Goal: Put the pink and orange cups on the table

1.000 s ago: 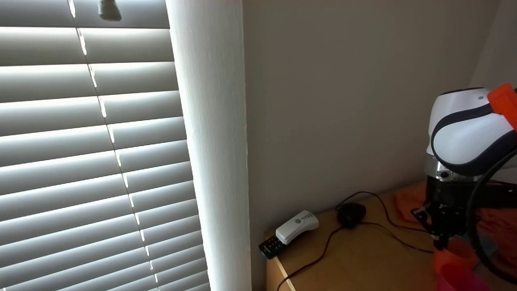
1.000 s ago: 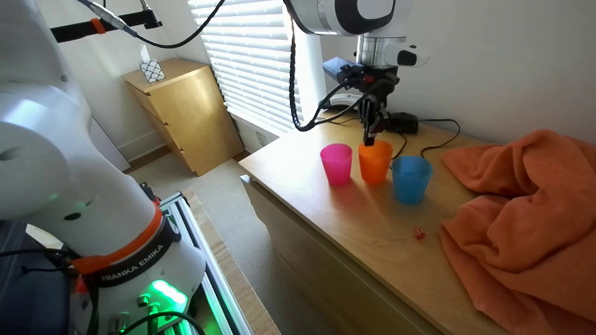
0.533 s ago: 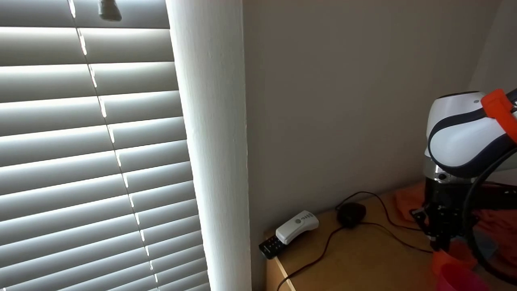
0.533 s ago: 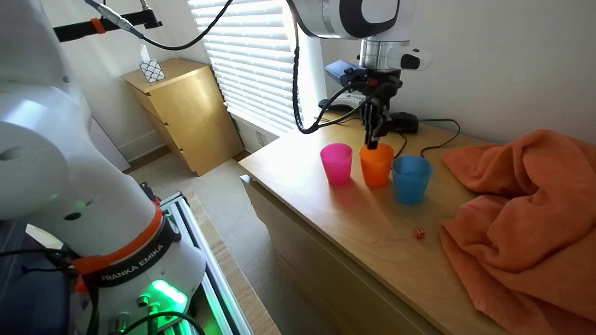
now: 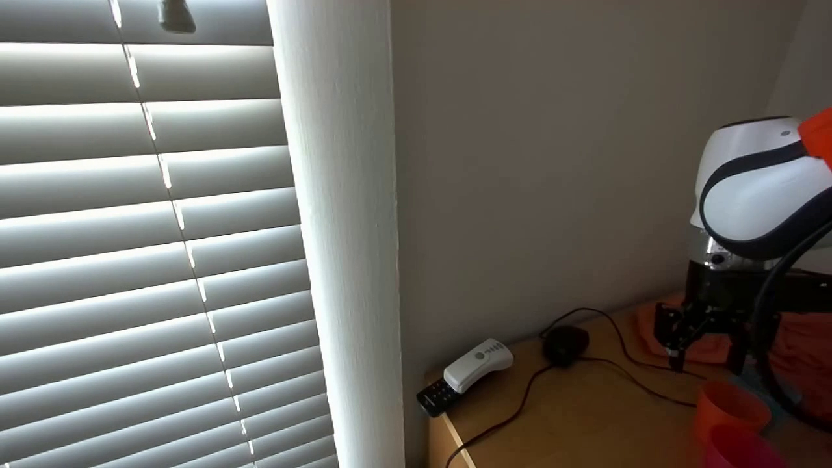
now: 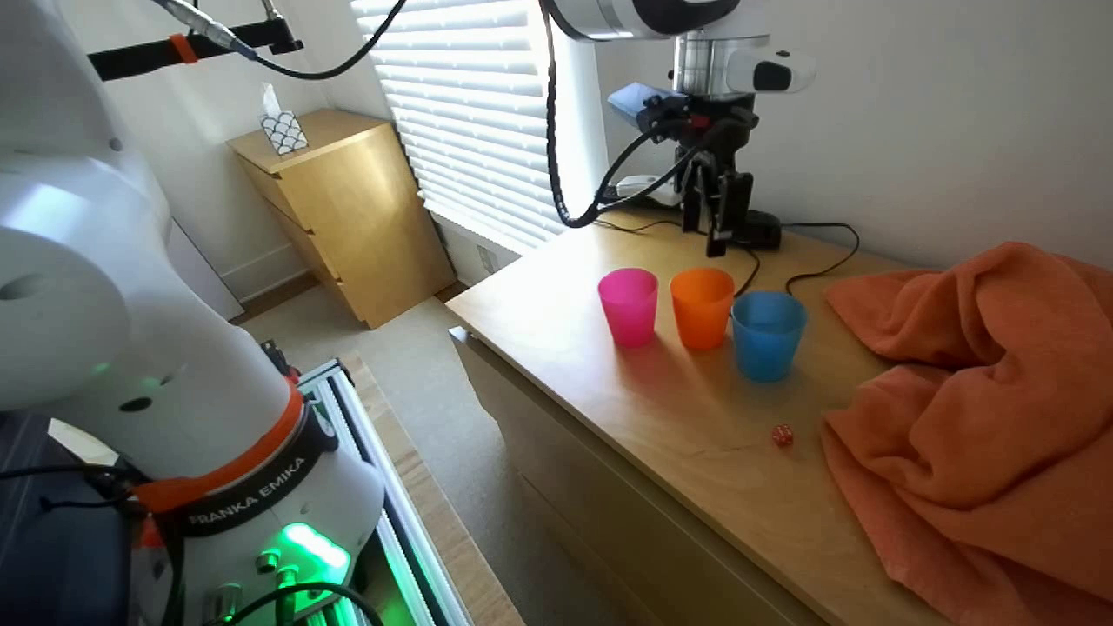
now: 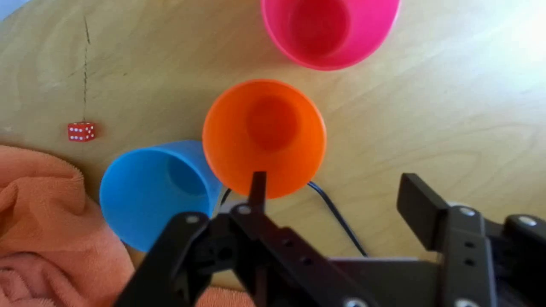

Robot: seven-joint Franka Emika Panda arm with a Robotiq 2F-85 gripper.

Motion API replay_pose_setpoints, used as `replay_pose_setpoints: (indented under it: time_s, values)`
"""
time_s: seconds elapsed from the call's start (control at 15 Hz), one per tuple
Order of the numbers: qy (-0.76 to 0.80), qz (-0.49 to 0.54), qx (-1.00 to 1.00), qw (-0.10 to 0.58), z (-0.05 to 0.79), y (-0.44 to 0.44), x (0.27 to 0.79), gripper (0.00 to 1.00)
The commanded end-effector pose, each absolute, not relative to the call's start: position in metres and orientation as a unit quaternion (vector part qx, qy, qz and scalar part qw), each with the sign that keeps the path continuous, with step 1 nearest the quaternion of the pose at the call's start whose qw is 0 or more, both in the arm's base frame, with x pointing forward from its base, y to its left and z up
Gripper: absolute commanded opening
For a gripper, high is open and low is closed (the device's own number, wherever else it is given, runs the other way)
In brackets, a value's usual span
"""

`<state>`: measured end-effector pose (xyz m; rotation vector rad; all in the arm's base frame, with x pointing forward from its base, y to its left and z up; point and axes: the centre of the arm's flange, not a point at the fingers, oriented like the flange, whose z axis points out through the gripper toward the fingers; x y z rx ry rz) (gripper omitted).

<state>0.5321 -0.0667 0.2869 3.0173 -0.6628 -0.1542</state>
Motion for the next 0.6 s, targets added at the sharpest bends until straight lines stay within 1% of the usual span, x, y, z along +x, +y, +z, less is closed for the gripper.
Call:
replay_pose_setpoints:
  time_s: [0.0,0.53]
  values:
    - [-0.212,-0.008,0.977,0.018,0.341,-0.067,0.502,1.0]
    - [-0.213,0.083,0.973,0.012,0.425,-0.078,0.464,1.0]
